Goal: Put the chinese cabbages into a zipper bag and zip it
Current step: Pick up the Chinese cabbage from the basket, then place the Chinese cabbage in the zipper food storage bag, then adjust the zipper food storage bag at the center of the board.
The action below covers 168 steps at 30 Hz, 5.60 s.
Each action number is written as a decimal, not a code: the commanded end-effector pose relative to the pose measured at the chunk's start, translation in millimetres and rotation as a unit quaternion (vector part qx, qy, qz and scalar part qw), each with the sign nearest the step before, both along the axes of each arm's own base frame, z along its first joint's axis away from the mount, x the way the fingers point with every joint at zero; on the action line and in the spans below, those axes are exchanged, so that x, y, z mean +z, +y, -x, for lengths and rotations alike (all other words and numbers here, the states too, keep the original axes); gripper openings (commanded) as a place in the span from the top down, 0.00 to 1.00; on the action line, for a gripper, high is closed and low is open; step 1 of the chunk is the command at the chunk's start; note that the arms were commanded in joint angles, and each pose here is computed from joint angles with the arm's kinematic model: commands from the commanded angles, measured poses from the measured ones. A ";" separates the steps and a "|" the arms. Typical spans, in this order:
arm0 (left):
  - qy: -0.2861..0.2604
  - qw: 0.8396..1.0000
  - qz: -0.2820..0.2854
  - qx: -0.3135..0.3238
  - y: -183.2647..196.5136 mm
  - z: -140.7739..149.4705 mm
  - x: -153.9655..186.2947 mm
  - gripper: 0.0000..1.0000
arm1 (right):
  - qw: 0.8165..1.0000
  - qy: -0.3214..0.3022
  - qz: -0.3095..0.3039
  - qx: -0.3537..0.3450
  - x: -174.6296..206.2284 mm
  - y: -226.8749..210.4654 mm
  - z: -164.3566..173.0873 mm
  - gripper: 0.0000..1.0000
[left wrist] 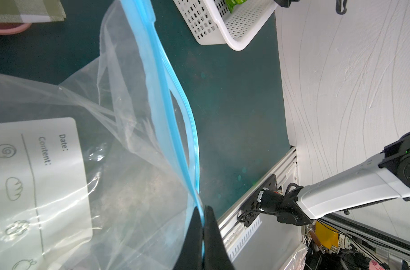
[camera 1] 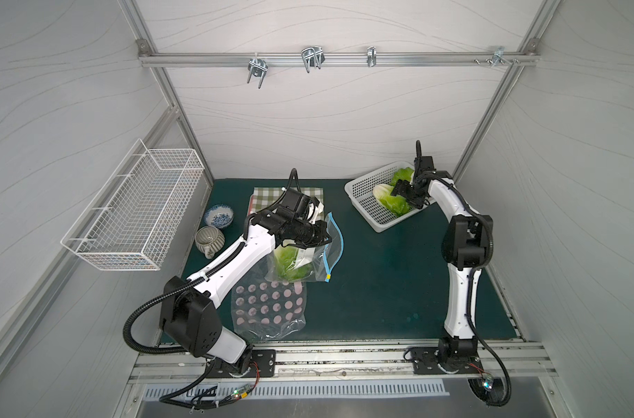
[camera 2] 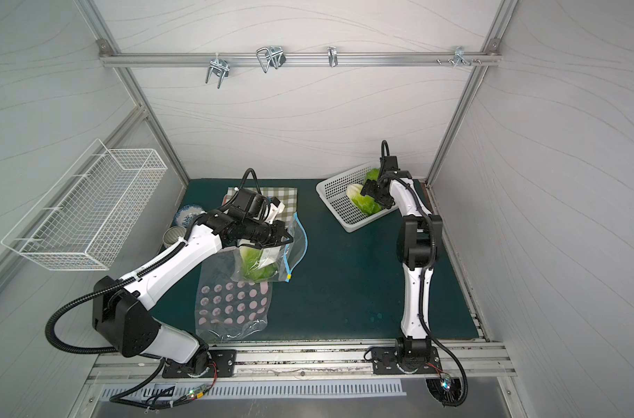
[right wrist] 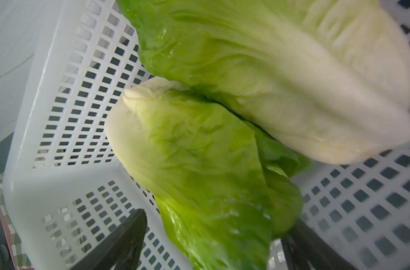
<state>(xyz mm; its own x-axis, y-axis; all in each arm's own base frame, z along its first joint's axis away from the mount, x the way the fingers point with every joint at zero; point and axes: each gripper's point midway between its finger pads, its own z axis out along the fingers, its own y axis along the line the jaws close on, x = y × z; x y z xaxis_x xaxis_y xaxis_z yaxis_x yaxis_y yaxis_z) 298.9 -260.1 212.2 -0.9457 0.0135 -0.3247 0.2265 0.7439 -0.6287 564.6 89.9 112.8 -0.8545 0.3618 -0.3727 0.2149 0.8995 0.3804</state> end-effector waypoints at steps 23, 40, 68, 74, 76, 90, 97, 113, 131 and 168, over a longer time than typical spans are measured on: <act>-0.066 0.998 0.011 0.020 7.2 -4.8 40.7 1.00 | 0.965 -0.140 -0.158 0.157 192.5 114.2 116.5 0.90; -0.083 0.996 0.006 0.034 15.6 -1.9 51.3 1.00 | 0.900 -0.024 -0.284 0.330 207.1 163.9 369.4 0.92; -0.123 0.992 -0.014 0.006 -6.8 12.2 58.9 1.00 | 0.915 0.078 -0.234 0.320 132.3 161.9 378.7 0.97; -0.141 0.989 -0.042 -0.005 -18.1 14.3 52.3 1.00 | 0.915 0.091 -0.228 0.321 132.8 151.0 384.4 0.97; -0.142 0.989 -0.048 -0.003 -16.1 13.8 50.9 1.00 | 0.913 0.084 -0.243 0.318 139.0 147.2 383.6 0.97; -0.141 0.987 -0.069 -0.013 -18.5 19.1 41.5 1.00 | 0.907 0.090 -0.273 0.308 132.0 148.7 381.2 0.98; -0.161 0.978 -0.100 -0.085 -35.9 49.9 28.2 1.00 | 0.878 0.110 -0.330 0.328 167.9 165.0 381.1 1.00; -0.161 0.982 -0.043 -0.087 -43.5 60.3 49.2 1.00 | 0.877 0.139 -0.350 0.297 143.3 212.8 366.2 1.00; -0.129 0.991 0.012 -0.026 -32.7 39.4 60.6 1.00 | 0.887 0.099 -0.341 0.296 147.7 225.6 335.3 0.46; -0.090 0.995 0.014 0.035 3.5 20.4 43.4 1.00 | 0.941 0.131 -0.224 0.217 20.2 182.8 332.2 0.72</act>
